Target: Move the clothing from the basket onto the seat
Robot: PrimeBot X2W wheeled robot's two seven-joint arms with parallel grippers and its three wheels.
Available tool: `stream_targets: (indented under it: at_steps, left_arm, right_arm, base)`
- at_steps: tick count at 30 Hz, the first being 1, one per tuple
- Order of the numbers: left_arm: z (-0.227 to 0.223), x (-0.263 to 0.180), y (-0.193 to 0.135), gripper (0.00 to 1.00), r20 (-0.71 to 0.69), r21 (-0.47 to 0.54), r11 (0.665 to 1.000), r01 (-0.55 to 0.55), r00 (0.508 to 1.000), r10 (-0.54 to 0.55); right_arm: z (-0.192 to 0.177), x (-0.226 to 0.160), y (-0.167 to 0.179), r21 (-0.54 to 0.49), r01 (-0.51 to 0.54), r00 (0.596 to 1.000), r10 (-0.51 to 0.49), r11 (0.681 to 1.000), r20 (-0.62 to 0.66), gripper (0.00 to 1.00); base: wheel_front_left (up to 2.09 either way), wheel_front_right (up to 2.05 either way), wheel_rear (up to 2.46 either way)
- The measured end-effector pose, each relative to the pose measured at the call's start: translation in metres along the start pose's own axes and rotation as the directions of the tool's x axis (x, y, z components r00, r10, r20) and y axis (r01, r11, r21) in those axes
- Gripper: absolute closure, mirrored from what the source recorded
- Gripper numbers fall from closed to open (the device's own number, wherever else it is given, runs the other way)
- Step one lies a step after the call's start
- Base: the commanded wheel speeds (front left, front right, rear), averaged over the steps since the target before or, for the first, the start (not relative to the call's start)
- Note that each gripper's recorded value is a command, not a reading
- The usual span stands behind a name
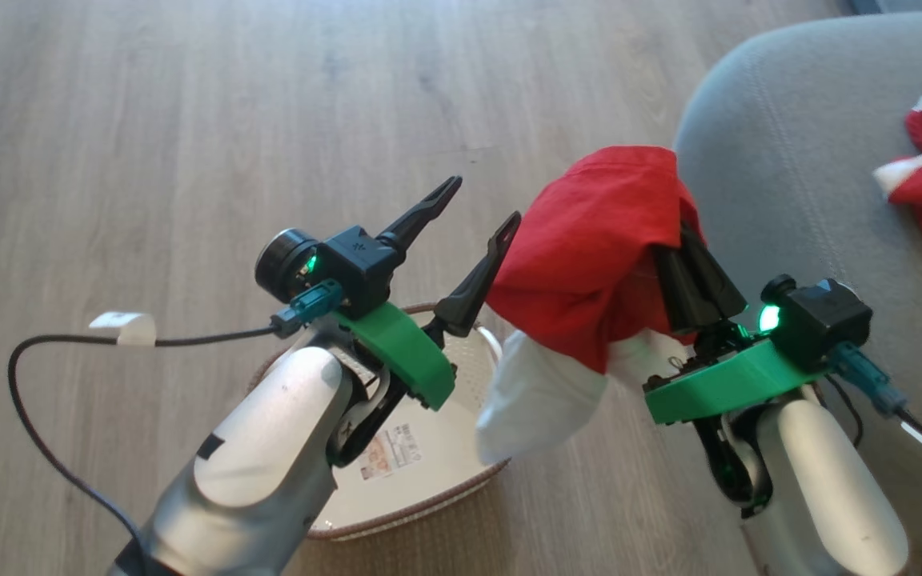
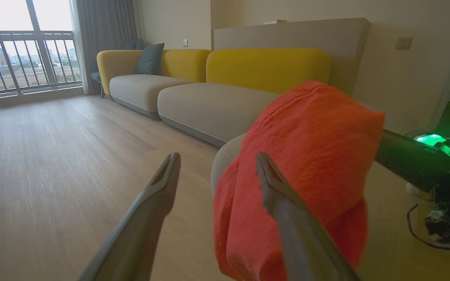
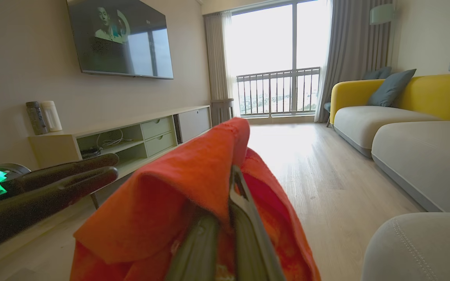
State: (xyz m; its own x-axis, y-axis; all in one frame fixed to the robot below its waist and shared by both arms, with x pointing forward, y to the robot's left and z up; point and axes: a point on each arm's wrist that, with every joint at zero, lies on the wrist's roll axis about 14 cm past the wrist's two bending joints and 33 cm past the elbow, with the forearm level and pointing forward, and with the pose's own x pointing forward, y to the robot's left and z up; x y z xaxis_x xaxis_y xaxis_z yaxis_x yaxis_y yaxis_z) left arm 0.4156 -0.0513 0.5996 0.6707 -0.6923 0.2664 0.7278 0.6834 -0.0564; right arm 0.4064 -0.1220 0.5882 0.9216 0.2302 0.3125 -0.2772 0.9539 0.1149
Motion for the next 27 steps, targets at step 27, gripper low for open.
stream_targets:
  at_steps: [27]
  left_arm:
    - [-0.07,0.028,-0.11,0.0,-0.098,-0.156,0.931,0.329,0.933,-0.346]
  right_arm:
    - [0.06,-0.106,-0.113,-0.121,0.416,0.908,-0.406,0.901,0.104,1.0]
  base:
    - [0.0,0.0,0.0]
